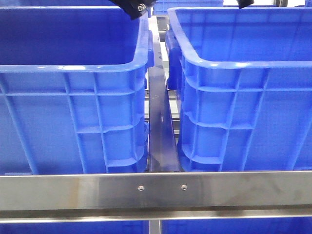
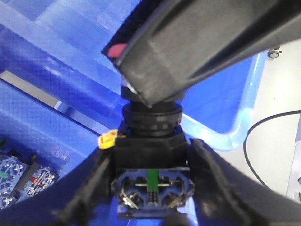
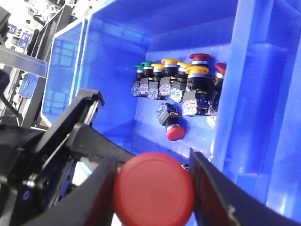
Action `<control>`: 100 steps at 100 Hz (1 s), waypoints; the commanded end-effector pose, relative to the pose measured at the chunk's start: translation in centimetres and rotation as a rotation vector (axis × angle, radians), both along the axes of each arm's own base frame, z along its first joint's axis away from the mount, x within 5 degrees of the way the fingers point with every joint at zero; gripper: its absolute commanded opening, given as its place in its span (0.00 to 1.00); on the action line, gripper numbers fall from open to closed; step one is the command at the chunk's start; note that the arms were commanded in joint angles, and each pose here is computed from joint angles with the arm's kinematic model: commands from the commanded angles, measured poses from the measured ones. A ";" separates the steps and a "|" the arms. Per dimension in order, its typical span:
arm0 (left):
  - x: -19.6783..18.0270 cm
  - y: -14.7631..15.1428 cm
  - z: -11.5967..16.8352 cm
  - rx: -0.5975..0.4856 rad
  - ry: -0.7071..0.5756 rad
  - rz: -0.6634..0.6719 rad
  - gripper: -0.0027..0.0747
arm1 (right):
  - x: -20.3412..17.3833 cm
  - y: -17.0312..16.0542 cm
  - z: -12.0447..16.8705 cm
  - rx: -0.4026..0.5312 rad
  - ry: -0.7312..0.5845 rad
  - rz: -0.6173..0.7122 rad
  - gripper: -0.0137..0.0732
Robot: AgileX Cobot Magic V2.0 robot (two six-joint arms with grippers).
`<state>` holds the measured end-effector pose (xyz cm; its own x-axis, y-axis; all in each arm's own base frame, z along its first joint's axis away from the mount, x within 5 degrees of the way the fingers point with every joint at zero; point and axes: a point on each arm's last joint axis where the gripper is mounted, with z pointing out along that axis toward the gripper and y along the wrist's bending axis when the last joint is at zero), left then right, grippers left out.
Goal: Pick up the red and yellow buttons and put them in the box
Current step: 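Grasp the red button with the right gripper, then open the left gripper, then carry the red button with the right gripper down into the empty bin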
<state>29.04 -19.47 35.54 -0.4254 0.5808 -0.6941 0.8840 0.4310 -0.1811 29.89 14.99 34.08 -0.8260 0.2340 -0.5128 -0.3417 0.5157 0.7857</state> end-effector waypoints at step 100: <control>-0.8 -0.2 2.7 -0.093 -0.058 0.011 0.86 | 4.1 -9.6 4.1 -0.385 -0.587 -0.321 0.44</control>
